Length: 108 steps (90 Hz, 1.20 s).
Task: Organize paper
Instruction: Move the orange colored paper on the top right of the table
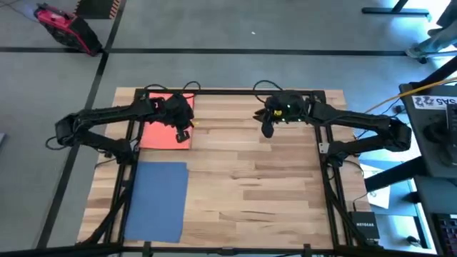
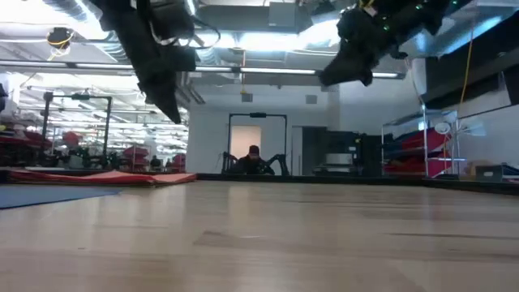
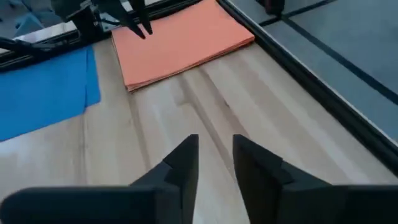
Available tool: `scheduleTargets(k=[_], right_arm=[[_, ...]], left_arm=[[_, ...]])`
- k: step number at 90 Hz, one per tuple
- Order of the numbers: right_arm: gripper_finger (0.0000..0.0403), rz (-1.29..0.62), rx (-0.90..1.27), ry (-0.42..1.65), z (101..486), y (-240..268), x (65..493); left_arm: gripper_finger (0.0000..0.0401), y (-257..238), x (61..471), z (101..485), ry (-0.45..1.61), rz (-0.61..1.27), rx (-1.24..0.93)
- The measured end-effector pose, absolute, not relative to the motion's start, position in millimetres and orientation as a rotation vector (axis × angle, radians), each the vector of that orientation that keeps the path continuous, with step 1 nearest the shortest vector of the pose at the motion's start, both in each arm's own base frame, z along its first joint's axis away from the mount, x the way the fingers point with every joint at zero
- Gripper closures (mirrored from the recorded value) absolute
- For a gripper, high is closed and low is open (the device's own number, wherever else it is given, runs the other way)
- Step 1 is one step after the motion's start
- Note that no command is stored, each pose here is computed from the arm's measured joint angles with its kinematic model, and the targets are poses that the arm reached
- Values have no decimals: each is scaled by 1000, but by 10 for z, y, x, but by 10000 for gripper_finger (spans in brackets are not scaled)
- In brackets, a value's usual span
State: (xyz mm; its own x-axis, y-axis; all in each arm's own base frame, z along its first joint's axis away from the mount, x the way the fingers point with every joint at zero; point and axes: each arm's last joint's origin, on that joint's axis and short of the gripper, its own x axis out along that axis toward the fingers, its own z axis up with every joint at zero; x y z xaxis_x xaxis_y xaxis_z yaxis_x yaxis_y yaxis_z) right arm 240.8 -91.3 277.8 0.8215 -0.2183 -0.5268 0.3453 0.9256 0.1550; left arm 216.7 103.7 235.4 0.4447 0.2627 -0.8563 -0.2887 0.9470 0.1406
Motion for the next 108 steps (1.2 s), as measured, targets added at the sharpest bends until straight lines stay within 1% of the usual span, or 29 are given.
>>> scheduleTargets(k=[17, 29, 41, 51, 60, 70, 79, 89, 108], right_arm=[[304, -305, 253, 545, 2761, -928, 2447], [304, -306, 265, 598, 2716, -918, 2421], [304, -307, 275, 641, 2683, -909, 2397], [304, -307, 278, 657, 2670, -905, 2388], [304, -307, 278, 658, 2669, -905, 2387], [304, -306, 279, 661, 2667, -903, 2386], [304, -306, 278, 662, 2666, -903, 2385], [304, -306, 278, 662, 2667, -903, 2385], [304, -306, 278, 661, 2667, -903, 2386]], left_arm=[[293, 1074, 2261, 2145, 1152, 317, -44], [264, 989, 2296, 2015, 1249, 280, -65], [240, 831, 2314, 1981, 1308, 219, -44], [225, 712, 2345, 1977, 1316, 175, -12], [215, 617, 2358, 1944, 1320, 139, 16], [207, 529, 2299, 1813, 1359, 110, 45], [202, 478, 2251, 1686, 1371, 124, 86], [198, 469, 2250, 1607, 1337, 180, 144], [197, 474, 2191, 1494, 1337, 192, 150]])
